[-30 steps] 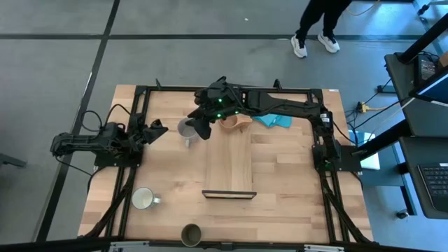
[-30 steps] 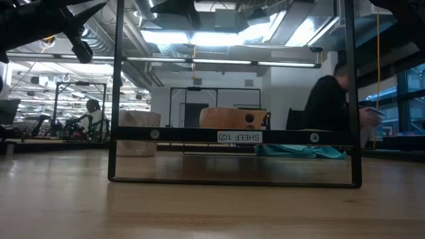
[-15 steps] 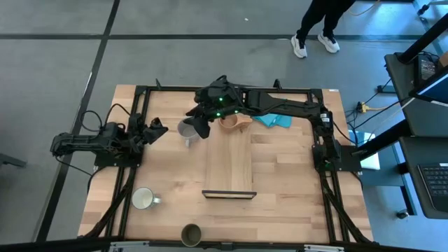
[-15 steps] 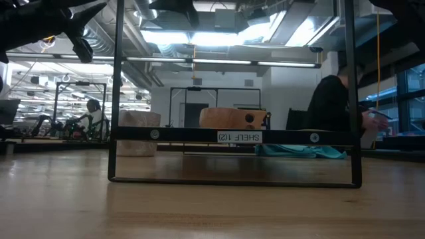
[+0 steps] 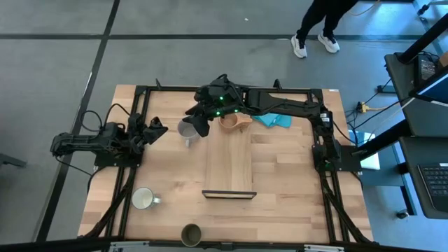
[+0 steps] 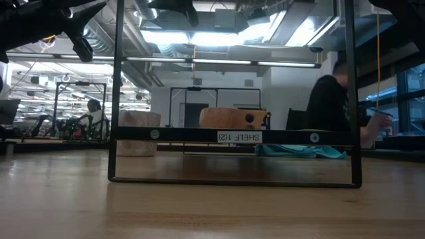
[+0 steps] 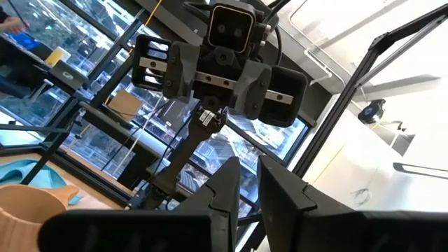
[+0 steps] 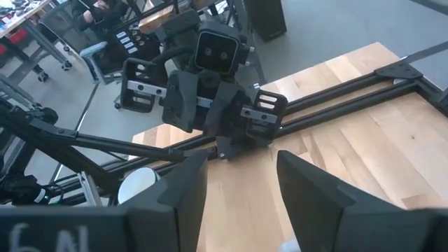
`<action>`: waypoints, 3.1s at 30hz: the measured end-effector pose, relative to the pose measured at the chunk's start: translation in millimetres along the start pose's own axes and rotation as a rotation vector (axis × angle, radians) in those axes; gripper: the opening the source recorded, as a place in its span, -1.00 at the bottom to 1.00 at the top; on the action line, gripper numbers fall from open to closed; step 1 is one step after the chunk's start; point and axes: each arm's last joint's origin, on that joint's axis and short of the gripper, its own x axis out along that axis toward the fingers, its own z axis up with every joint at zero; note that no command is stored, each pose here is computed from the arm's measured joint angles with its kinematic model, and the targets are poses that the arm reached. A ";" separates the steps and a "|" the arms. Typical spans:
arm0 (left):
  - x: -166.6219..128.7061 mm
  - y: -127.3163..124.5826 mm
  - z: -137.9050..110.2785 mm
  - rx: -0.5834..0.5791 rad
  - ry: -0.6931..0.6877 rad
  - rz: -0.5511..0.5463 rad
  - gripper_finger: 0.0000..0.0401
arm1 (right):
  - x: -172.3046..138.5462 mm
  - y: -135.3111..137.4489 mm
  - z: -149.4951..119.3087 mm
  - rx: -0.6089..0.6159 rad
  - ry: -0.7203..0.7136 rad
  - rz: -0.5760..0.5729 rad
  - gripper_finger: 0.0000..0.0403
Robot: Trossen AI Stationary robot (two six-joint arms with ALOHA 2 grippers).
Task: Stack small to large cups/mugs on shelf
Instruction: Put the gray mug on the shelf
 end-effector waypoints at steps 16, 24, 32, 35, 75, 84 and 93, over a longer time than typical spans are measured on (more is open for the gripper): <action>0.0 0.0 0.0 0.000 0.000 0.000 -0.78 | -4.9 -21.8 14.7 0.029 -0.082 -0.015 -0.13; 0.0 0.0 0.1 0.000 0.000 0.000 -0.78 | -7.3 -29.8 19.6 0.072 -0.107 -0.020 -0.13; 0.0 0.0 0.0 0.001 -0.001 0.000 -0.78 | -5.6 -22.1 13.9 0.068 -0.035 0.082 -0.13; 0.0 0.0 0.1 0.000 -0.001 0.000 -0.78 | -5.5 -21.7 13.3 0.069 -0.030 0.082 -0.13; 0.0 0.0 0.0 0.001 -0.001 0.000 -0.78 | -6.1 -22.8 16.5 0.064 -0.065 0.066 -0.13; 0.0 0.0 0.0 0.001 0.000 0.000 -0.78 | -6.1 -22.8 16.7 0.061 -0.068 0.065 -0.13; 0.0 0.0 0.0 0.001 0.000 0.000 -0.78 | -6.0 -23.0 16.2 0.065 -0.063 0.063 -0.13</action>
